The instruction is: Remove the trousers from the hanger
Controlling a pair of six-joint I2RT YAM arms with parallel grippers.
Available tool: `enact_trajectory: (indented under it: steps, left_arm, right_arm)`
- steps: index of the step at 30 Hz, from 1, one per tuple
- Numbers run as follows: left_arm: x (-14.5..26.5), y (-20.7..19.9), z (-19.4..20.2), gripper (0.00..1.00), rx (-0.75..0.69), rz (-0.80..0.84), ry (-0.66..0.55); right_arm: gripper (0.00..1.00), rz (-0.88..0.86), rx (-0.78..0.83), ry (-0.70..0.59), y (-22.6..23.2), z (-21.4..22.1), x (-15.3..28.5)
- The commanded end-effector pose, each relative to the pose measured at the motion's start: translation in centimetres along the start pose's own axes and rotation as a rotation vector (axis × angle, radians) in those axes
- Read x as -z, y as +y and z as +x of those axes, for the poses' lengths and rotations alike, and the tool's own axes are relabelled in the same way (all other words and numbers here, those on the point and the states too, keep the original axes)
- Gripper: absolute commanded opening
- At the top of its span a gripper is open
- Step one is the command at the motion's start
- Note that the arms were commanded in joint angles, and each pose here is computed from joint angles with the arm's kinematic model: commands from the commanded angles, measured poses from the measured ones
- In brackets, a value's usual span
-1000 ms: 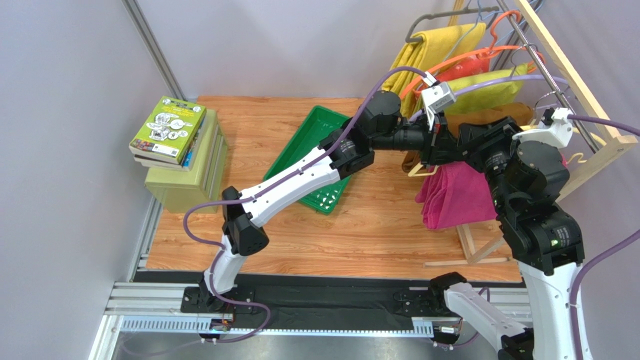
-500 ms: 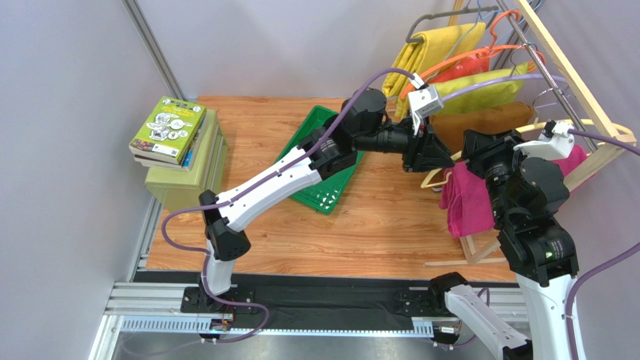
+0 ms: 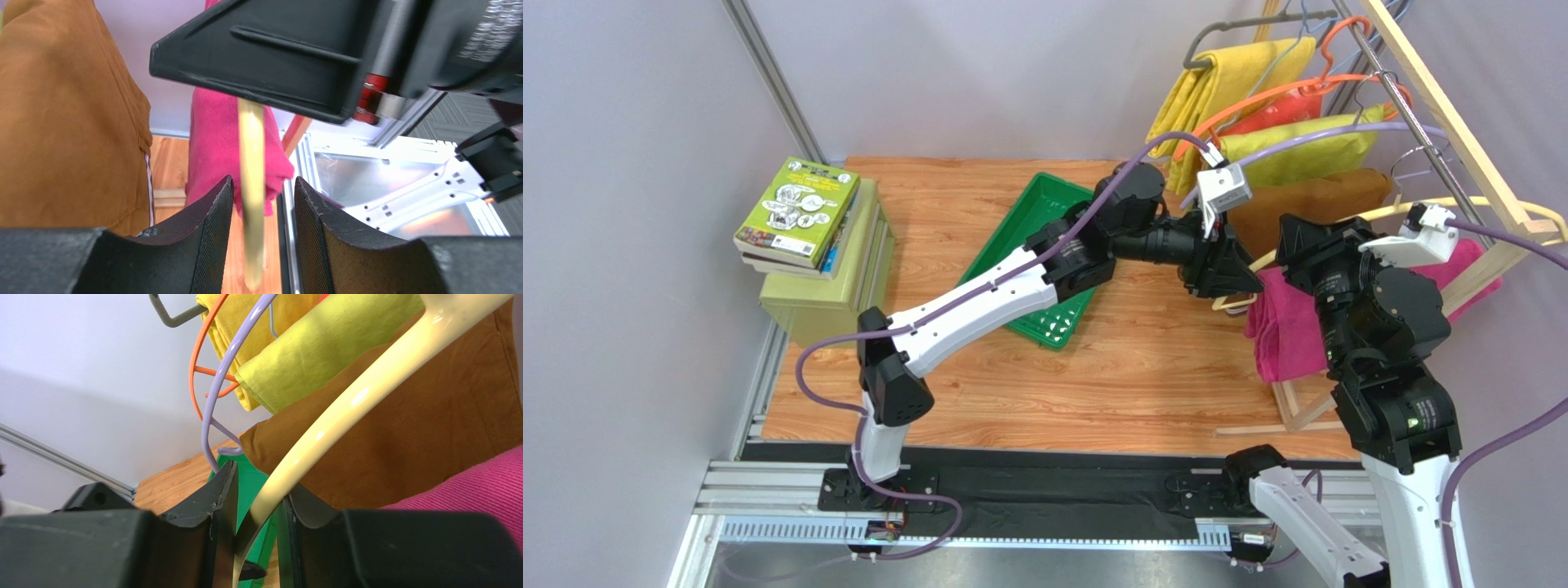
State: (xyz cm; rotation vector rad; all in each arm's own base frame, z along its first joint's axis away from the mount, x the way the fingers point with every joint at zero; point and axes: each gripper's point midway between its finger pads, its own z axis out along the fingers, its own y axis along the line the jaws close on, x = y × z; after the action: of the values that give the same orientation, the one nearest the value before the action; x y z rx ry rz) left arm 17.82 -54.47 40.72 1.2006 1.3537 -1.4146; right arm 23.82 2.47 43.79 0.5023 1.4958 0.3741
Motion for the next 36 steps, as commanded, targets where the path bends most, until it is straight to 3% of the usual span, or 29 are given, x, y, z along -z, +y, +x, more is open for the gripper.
enact_trajectory:
  steps: [1, 8, 17, 27, 32, 36]
  left_arm:
    - [-1.7, 0.5, -0.1, 0.48, -0.016, 0.030, -0.023]
    - [-3.3, 2.0, 0.4, 0.19, -0.001, 0.014, -0.029]
    - [-3.9, 2.4, -1.6, 0.11, 0.028, 0.046, -0.080]
    - [-1.8, 1.4, -1.0, 0.11, 0.063, 0.028, -0.046]
    - [1.2, -0.3, -1.3, 0.27, 0.063, -0.012, -0.034]
    - [4.0, -2.2, -1.9, 0.34, 0.069, -0.026, -0.048]
  right_arm:
    - [0.16, -0.164, 0.071, -0.069, 3.4, -2.3, 0.1]
    - [0.02, -0.205, 0.141, -0.071, 4.8, -3.5, -0.3]
    - [0.00, -0.290, 0.234, -0.044, 7.0, -3.8, -0.9]
    - [0.00, -0.417, 0.252, 0.164, 8.7, 0.3, -0.3]
    - [0.00, -0.475, 0.234, 0.275, 9.4, 2.1, 0.6]
    - [0.00, -0.508, 0.168, 0.364, 9.7, 3.4, 2.2]
